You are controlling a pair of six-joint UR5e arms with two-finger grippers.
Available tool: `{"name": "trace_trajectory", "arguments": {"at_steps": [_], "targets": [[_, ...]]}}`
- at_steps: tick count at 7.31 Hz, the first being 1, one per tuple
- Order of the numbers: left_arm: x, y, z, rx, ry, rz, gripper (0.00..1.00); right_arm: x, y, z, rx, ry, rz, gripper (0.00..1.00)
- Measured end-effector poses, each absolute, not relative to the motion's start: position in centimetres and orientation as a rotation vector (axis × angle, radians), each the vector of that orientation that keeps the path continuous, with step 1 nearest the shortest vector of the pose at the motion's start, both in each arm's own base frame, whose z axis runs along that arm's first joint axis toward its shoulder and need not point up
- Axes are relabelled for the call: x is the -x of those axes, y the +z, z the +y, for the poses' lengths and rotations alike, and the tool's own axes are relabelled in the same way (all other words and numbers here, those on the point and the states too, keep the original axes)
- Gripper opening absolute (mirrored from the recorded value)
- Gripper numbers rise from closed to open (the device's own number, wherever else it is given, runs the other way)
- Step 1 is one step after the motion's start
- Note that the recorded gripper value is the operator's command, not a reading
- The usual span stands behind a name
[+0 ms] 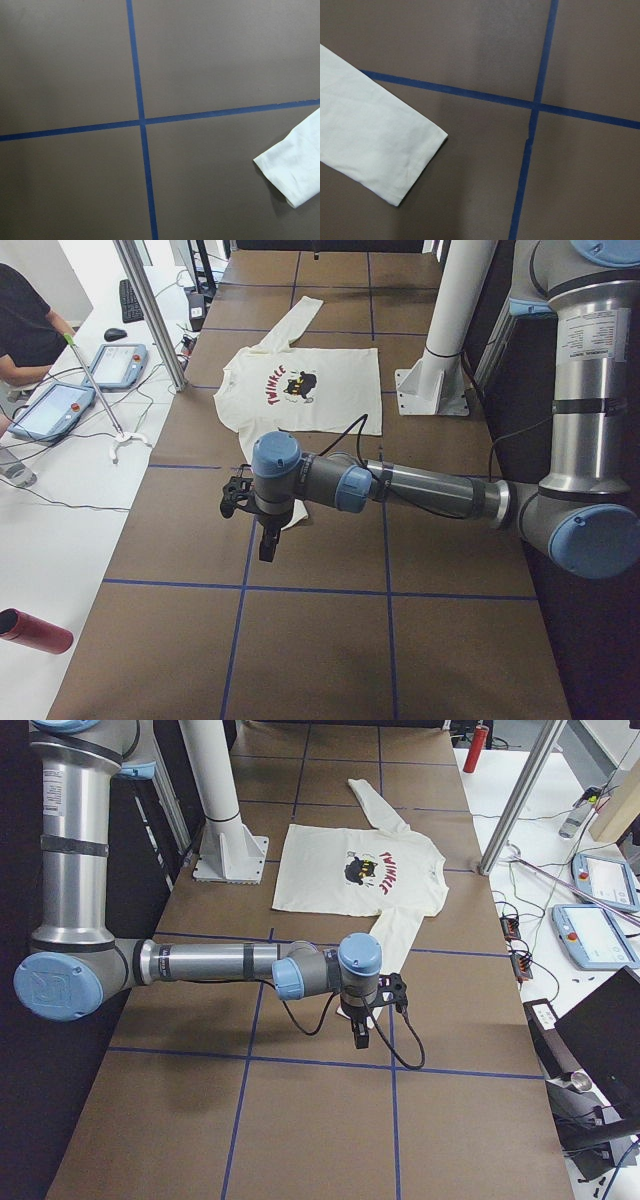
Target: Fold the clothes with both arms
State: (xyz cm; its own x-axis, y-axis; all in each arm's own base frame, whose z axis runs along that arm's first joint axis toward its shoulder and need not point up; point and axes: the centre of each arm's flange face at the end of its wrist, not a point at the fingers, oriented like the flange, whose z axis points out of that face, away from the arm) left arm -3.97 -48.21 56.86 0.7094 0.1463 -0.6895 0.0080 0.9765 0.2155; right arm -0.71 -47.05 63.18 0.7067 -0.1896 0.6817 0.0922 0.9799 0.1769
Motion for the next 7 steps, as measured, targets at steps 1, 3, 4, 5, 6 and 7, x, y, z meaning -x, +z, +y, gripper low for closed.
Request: {"name": "trace_trajectory", "arguments": {"at_steps": [1, 3, 4, 5, 6, 7], "targets": [[3.9, 56.5, -48.4, -0.253, 0.094, 0.781, 1.0, 2.6, 64.4, -47.2, -0.14, -0.198, -0.787, 1.0], [3.9, 57.0, -48.6, -0.309, 0.116, 0.782, 1.0, 6.9, 66.9, -48.7, -0.142, -0.205, -0.816, 0.96], [3.9, 57.2, -48.7, -0.326, 0.123, 0.783, 1.0, 9.1, 67.8, -49.3, -0.137, -0.164, -0.829, 0.94], [3.9, 57.2, -48.7, -0.336, 0.128, 0.784, 1.0, 10.5, 68.8, -50.0, -0.134, -0.132, -0.84, 0.93], [3.9, 57.1, -48.8, -0.351, 0.136, 0.784, 1.0, 11.9, 69.4, -51.0, -0.123, -0.105, -0.848, 0.93], [3.9, 56.9, -48.8, -0.369, 0.144, 0.783, 1.0, 13.1, 69.7, -51.9, -0.109, -0.086, -0.852, 0.92]]}}
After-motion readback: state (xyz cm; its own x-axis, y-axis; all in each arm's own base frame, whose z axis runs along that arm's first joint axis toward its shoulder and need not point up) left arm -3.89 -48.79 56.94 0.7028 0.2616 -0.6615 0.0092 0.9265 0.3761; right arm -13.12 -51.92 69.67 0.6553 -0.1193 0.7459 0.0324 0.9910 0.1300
